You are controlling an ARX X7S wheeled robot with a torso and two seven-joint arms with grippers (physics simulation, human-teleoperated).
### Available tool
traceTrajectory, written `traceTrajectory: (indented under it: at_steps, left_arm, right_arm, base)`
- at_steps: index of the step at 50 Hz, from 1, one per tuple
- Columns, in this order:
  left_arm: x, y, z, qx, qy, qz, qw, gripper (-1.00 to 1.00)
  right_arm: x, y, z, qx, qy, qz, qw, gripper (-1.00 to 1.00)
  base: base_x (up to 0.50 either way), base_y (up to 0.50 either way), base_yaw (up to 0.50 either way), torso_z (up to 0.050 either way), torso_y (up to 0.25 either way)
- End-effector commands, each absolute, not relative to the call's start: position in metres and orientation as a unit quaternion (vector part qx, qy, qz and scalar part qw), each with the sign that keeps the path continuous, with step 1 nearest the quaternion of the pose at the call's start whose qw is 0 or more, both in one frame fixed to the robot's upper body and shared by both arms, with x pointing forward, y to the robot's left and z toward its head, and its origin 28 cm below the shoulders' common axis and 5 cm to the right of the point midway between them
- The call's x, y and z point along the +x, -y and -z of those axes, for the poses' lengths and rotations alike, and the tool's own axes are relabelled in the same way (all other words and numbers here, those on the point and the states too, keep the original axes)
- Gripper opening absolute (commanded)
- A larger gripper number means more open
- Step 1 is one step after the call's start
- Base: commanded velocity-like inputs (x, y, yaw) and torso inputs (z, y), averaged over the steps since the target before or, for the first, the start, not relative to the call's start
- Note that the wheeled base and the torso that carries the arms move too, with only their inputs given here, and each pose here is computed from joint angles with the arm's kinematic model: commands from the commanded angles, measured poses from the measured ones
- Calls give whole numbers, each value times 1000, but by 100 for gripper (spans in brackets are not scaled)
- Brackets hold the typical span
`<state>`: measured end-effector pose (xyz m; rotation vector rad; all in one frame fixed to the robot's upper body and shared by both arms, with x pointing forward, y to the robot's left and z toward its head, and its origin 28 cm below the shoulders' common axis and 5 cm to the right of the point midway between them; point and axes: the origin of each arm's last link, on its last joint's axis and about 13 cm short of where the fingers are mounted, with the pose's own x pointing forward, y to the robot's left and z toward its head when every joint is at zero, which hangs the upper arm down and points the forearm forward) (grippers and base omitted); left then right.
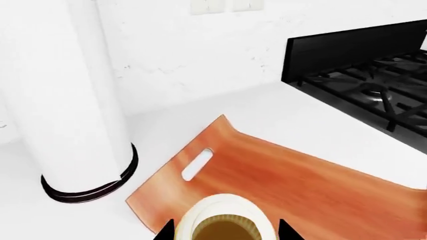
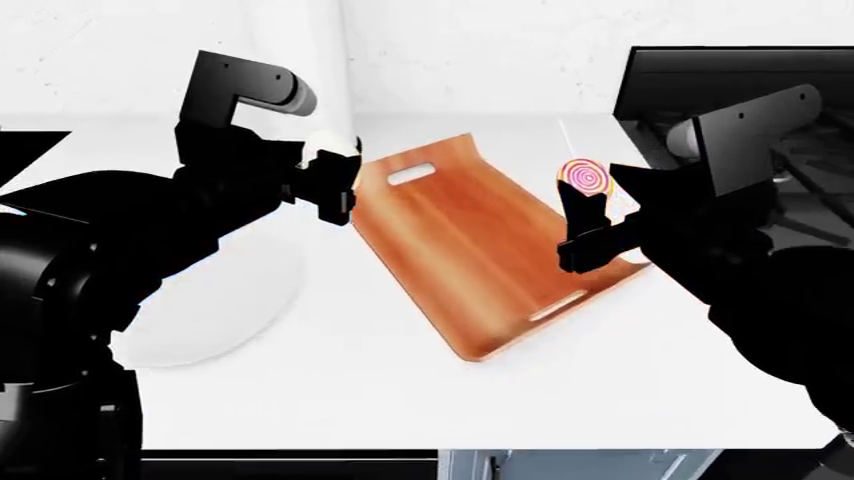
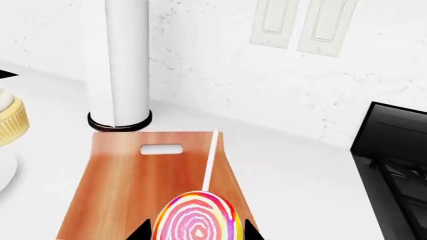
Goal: Move the dessert items from the plate to the tray.
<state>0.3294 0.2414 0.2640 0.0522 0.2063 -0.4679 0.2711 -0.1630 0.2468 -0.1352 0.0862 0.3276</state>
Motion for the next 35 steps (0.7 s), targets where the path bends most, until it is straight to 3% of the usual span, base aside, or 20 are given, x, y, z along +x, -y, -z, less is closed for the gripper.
traceTrajectory:
  at_steps: [1, 4, 15, 35]
  left_arm:
    - [330, -243, -265, 22, -102, 227, 968, -100]
    - [331, -243, -265, 21, -102, 226, 968, -100]
    - [331, -243, -265, 19, -102, 226, 969, -100]
    - [332, -241, -263, 17, -103, 227, 968, -100]
  right_arm:
    - [272, 163, -246, -69, -45, -162, 983, -100]
    - [273, 163, -246, -73, -48, -162, 983, -100]
    - [275, 149, -236, -83, -124, -221, 964, -100]
    - [293, 150, -249, -70, -181, -228, 954, -100]
  base:
    - [500, -1, 0, 0, 0]
    - [488, -1, 0, 0, 0]
    - [0, 0, 0, 0, 1]
    - [0, 0, 0, 0, 0]
